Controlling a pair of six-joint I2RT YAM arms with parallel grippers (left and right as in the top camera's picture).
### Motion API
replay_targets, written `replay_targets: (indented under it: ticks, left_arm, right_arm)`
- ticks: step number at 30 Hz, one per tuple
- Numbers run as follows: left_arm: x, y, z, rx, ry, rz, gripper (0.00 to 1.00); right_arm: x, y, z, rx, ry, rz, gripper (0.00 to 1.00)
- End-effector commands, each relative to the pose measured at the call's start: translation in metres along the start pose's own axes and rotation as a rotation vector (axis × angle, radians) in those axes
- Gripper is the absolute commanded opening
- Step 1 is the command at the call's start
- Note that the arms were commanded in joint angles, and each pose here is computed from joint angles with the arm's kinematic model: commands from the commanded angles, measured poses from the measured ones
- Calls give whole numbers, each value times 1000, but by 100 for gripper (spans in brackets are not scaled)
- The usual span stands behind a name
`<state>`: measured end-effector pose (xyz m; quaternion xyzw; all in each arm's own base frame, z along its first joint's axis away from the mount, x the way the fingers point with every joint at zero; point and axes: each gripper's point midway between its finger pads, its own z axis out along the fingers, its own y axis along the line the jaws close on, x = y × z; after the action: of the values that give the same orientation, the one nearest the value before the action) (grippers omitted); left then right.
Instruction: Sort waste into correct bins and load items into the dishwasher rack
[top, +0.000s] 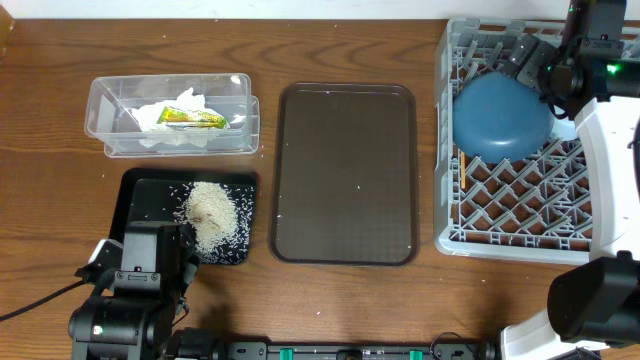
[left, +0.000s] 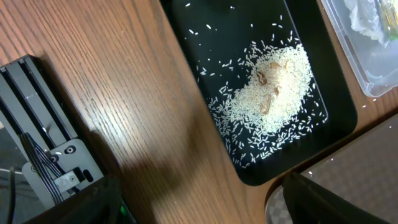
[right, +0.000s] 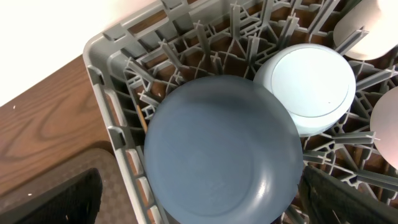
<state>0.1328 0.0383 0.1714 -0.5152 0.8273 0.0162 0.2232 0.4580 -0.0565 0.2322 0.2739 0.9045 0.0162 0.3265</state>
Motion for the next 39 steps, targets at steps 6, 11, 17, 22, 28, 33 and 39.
replay_targets:
  ticks: [6, 11, 17, 22, 28, 33, 39]
  left_arm:
    - [2, 1, 1, -6, 5, 17, 89]
    - [-12, -30, 6, 111, -78, 267, 89]
    - [-14, -62, 18, 302, -240, 558, 89]
    - [-14, -75, 39, 429, -422, 629, 89]
    - [-13, -95, 54, 597, -628, 616, 90]
    - [-13, -102, 62, 667, -711, 571, 90]
    - [-4, -108, 62, 719, -745, 649, 89]
  right_arm:
    - [1, 0, 0, 1, 2, 8, 99]
    - [1, 0, 0, 1, 2, 8, 99]
    - [1, 0, 0, 0, 2, 8, 99]
    - [1, 0, 0, 0, 2, 8, 99]
    - [1, 0, 0, 1, 2, 8, 99]
    - [1, 0, 0, 0, 2, 8, 99]
    - [1, 0, 0, 0, 2, 8, 99]
